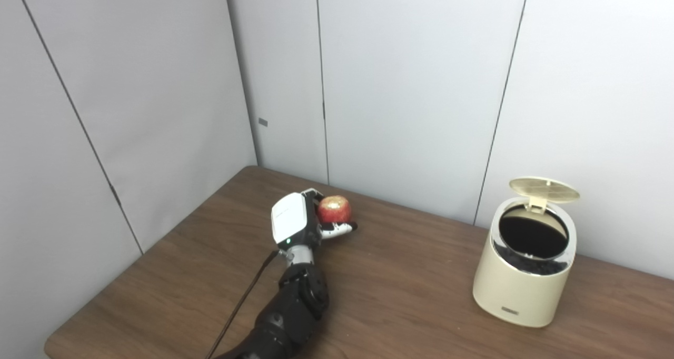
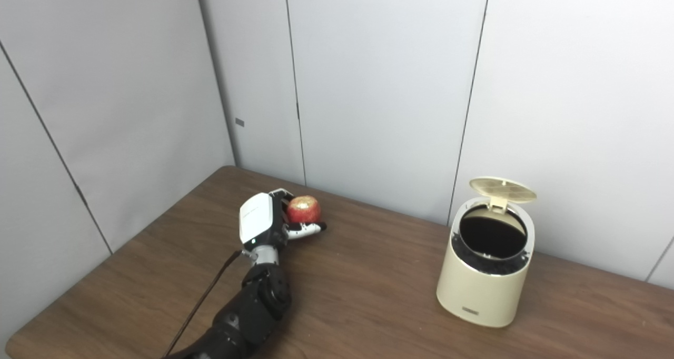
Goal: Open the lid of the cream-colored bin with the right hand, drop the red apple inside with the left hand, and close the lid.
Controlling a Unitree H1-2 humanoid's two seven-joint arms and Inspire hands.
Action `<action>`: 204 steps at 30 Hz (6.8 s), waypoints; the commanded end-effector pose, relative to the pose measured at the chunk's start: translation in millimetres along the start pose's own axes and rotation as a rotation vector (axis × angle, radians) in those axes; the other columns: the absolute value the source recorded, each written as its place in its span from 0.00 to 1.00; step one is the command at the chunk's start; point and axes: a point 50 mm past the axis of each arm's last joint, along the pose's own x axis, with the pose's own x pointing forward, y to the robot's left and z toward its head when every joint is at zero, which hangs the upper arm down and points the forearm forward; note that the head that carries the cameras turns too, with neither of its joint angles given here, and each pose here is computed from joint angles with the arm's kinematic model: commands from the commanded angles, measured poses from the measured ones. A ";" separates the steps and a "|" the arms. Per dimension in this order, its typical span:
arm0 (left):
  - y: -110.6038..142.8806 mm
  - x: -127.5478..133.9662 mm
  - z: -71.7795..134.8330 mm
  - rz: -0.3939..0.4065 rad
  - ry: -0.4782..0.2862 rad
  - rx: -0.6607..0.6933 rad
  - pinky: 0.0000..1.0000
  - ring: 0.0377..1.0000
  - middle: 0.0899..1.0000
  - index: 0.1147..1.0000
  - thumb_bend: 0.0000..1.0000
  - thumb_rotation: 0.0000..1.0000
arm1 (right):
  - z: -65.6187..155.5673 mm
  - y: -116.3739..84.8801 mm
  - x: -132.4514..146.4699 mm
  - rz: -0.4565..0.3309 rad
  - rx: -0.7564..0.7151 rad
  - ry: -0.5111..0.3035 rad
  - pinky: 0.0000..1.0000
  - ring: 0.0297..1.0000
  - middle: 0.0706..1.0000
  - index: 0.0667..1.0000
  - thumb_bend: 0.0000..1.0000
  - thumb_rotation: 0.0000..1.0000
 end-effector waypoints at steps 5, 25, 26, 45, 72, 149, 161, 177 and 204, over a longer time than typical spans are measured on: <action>-1.3 -4.1 -7.2 -0.001 -0.009 0.019 0.23 0.27 0.36 0.44 0.52 0.00 | 4.4 0.3 1.5 -0.015 0.012 -0.014 0.41 0.59 0.64 0.63 0.76 1.00; 64.5 -9.1 8.7 -0.006 -0.198 -0.341 0.32 0.38 0.44 0.43 0.51 0.00 | 30.6 31.6 0.2 -0.019 0.059 -0.042 0.27 0.37 0.65 0.66 0.43 0.83; 69.7 -8.9 12.6 -0.006 -0.208 -0.361 0.31 0.38 0.44 0.44 0.51 0.00 | 33.3 33.5 0.4 -0.018 0.052 -0.049 0.37 0.49 0.65 0.66 0.33 0.71; 118.1 -35.7 99.0 -0.015 -0.655 -0.552 0.30 0.39 0.42 0.45 0.50 0.00 | 56.6 63.0 2.3 -0.048 0.074 -0.016 0.54 0.65 0.66 0.66 0.23 0.11; 86.9 -94.1 175.3 -0.103 -0.931 -0.535 0.28 0.38 0.45 0.44 0.50 0.00 | 54.4 75.3 4.4 -0.064 0.112 0.016 0.57 0.67 0.67 0.67 0.24 0.14; 4.2 -64.5 235.8 -0.329 -0.920 -0.319 0.32 0.40 0.48 0.51 1.00 0.20 | 64.4 84.8 4.0 -0.067 0.129 0.015 0.58 0.67 0.67 0.67 0.24 0.07; 4.1 -64.2 235.9 -0.331 -0.909 -0.303 0.33 0.40 0.50 0.53 1.00 0.21 | 63.5 84.3 4.0 -0.064 0.117 0.011 0.57 0.66 0.66 0.67 0.24 0.09; 4.8 -64.4 234.4 -0.349 -0.901 -0.293 0.32 0.39 0.49 0.56 1.00 0.20 | 64.5 85.2 4.4 -0.063 0.129 0.010 0.56 0.66 0.66 0.66 0.25 0.08; 4.5 -64.9 223.3 -0.296 -0.924 -0.381 0.27 0.33 0.43 0.48 0.91 0.11 | 63.3 86.4 6.7 -0.061 0.124 0.016 0.57 0.67 0.66 0.67 0.25 0.11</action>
